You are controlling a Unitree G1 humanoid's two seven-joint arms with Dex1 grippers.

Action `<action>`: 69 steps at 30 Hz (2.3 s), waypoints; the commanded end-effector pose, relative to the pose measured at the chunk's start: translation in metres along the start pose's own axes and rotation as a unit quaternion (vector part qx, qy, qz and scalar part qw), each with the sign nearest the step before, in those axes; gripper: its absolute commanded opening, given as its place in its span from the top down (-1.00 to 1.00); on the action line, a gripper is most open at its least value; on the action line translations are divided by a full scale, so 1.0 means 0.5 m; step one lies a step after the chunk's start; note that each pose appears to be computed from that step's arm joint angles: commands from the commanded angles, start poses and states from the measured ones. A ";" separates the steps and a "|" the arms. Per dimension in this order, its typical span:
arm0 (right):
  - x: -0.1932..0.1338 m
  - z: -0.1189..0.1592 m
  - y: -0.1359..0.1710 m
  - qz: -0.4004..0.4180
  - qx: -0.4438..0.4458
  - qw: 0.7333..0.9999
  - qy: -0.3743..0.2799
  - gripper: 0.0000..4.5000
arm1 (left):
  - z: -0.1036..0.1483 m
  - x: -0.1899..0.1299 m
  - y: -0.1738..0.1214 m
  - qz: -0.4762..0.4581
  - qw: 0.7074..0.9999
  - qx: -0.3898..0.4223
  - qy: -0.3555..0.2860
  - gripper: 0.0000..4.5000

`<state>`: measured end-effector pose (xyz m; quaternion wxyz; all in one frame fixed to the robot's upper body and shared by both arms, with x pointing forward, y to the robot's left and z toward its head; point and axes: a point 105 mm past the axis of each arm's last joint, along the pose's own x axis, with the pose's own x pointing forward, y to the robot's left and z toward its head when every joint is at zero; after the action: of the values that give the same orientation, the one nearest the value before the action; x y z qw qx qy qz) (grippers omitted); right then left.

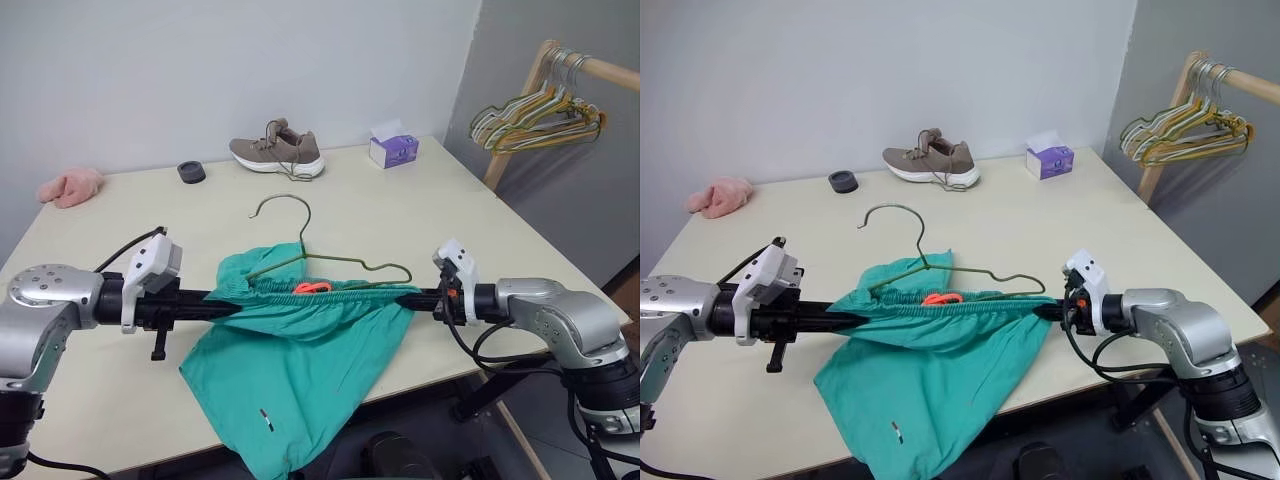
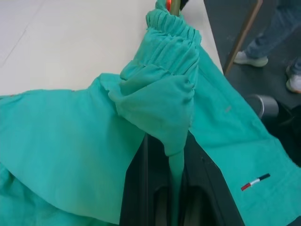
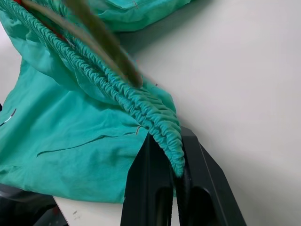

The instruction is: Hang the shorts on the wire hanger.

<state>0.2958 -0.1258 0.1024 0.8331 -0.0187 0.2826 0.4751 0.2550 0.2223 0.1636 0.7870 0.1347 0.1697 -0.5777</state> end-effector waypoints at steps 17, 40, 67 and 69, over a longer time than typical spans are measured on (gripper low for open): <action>-0.046 -0.010 -0.060 -0.075 0.050 0.996 0.008 1.00 | -0.015 -0.042 -0.004 0.007 1.000 0.001 0.027 1.00; -0.067 -0.019 -0.022 -0.055 -0.070 0.995 0.051 1.00 | -0.060 -0.059 0.052 0.087 0.993 0.014 0.076 1.00; -0.031 -0.039 -0.044 -0.076 0.058 0.995 0.005 1.00 | -0.033 -0.036 0.021 0.059 0.998 -0.026 0.028 1.00; -0.037 -0.036 -0.048 -0.078 0.053 0.996 0.007 1.00 | -0.037 -0.039 0.021 0.060 0.997 -0.026 0.033 1.00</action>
<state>0.2828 -0.1237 0.0816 0.8286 0.0210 0.3159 0.4618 0.2525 0.2301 0.1351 0.7953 0.1173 0.2144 -0.5548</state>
